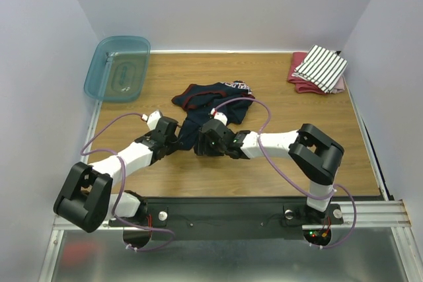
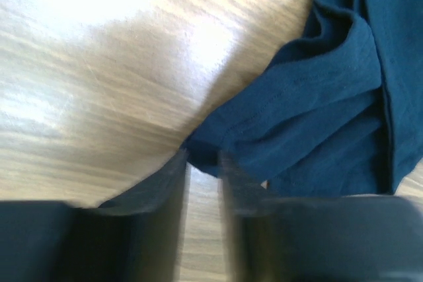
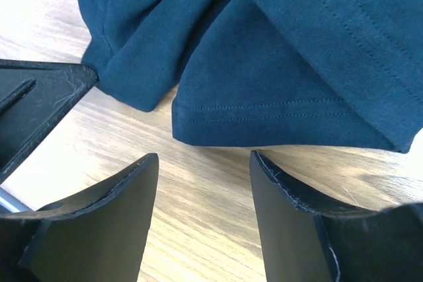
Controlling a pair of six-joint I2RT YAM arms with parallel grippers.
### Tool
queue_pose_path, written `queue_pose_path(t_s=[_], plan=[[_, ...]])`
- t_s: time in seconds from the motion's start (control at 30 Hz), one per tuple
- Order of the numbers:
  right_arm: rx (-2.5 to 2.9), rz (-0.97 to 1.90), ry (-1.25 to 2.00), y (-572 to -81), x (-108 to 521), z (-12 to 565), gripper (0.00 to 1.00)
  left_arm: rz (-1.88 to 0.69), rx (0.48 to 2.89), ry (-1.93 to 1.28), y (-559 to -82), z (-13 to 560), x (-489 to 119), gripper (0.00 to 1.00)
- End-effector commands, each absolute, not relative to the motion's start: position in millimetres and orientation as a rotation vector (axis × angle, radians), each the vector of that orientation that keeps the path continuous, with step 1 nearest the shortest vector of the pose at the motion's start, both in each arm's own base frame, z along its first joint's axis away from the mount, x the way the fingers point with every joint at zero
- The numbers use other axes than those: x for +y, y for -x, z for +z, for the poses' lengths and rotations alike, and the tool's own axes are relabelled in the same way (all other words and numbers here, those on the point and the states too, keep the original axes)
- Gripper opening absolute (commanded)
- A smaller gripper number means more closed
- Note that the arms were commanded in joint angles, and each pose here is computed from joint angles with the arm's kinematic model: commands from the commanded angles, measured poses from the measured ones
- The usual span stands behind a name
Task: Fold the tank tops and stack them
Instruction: Flatten the tank top out
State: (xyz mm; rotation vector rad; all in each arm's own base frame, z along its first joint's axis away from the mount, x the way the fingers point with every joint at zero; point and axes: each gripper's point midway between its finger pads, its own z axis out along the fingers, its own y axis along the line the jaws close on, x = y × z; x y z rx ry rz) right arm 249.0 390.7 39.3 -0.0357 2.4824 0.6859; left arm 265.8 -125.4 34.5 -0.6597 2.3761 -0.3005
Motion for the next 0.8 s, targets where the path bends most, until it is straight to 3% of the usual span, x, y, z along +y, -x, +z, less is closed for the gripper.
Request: queue_pose_path(t_s=[0.0,0.07,0.17,0.27,0.37,0.43,0.47,0.57,0.77], plan=[[2.427,0.665,-0.006,-262,399,43,0.64,-0.270,2.332,0.656,-277,35,-118,0.28],[2.439,0.636,-0.005,-264,398,35,0.64,-0.284,2.331,0.645,-280,34,-121,0.19],[2.458,0.580,0.002,-266,397,24,0.65,-0.304,2.338,0.629,-281,34,-124,0.17],[2.467,0.524,0.008,-270,395,16,0.65,-0.336,2.330,0.616,-284,38,-128,0.00],[2.482,0.465,0.011,-271,390,5,0.59,-0.346,2.335,0.601,-283,38,-129,0.00],[2.493,0.409,0.012,-272,382,-4,0.49,-0.349,2.334,0.594,-283,39,-129,0.00],[2.492,0.384,0.012,-272,378,-6,0.34,-0.346,2.332,0.592,-284,39,-128,0.00],[2.498,0.307,0.023,-269,361,-6,0.05,-0.363,2.334,0.583,-284,40,-129,0.00],[2.455,0.111,0.067,-261,306,21,0.00,-0.373,2.341,0.575,-287,39,-128,0.00]])
